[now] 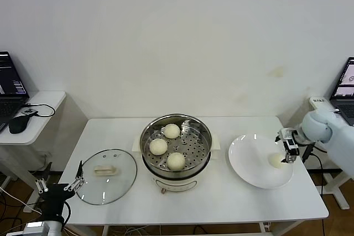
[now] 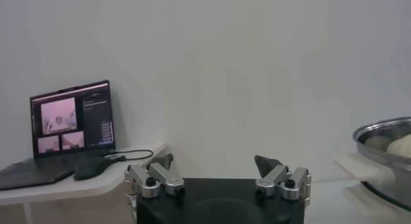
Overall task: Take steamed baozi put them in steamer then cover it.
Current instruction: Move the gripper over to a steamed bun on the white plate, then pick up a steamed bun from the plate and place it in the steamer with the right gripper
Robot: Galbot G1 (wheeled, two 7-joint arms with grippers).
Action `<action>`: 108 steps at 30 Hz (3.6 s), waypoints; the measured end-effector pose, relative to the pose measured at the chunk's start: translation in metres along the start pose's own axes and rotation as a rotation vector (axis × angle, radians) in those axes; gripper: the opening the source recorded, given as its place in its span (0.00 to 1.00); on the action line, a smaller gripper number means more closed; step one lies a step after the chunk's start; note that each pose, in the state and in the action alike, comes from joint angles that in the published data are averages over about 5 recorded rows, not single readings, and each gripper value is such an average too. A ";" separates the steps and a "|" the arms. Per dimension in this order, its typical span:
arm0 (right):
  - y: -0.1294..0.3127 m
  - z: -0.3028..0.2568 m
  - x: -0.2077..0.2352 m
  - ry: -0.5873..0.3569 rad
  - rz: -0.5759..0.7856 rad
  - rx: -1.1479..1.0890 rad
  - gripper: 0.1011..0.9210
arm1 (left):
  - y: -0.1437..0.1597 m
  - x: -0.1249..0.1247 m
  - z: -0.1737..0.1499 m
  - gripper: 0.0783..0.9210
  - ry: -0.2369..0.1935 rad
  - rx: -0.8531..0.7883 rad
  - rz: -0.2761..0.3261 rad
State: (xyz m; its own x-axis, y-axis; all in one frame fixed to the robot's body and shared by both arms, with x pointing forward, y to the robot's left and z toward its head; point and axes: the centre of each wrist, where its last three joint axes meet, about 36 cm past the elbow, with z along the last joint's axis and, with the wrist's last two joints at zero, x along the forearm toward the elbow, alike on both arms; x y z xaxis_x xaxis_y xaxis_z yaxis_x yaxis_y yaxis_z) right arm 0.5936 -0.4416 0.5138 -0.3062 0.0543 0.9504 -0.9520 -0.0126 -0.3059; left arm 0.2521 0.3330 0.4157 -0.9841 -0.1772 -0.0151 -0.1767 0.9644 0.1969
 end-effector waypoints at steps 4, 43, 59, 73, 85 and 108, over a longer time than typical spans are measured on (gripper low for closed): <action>-0.001 0.002 -0.016 0.018 -0.010 -0.013 0.88 | 0.000 0.001 0.001 0.88 0.003 -0.001 -0.004; -0.013 -0.009 -0.046 0.056 -0.039 -0.053 0.54 | 0.000 0.001 0.002 0.88 0.009 -0.001 -0.008; -0.076 -0.081 0.101 -0.106 0.131 0.029 0.56 | -0.006 -0.006 0.001 0.88 -0.004 0.010 0.011; -0.084 -0.224 0.172 -0.310 0.133 0.085 0.57 | -0.006 -0.007 0.001 0.88 -0.010 0.016 0.002; -0.066 -0.312 0.130 -0.319 0.051 0.072 0.57 | -0.003 -0.009 -0.001 0.88 -0.022 0.014 -0.018; -0.045 -0.344 0.076 -0.254 0.000 0.070 0.60 | -0.002 -0.012 0.002 0.88 -0.021 0.015 -0.024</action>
State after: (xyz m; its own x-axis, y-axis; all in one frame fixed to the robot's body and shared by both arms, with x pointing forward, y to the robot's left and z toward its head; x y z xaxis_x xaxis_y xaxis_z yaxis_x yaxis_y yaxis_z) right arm 0.6146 -0.0931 0.5802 -0.2893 -0.1980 0.9365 -0.9472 -0.0821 -0.3100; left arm 0.2647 0.3335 0.4131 -0.9797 -0.1964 -0.0400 -0.2004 0.9628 0.1811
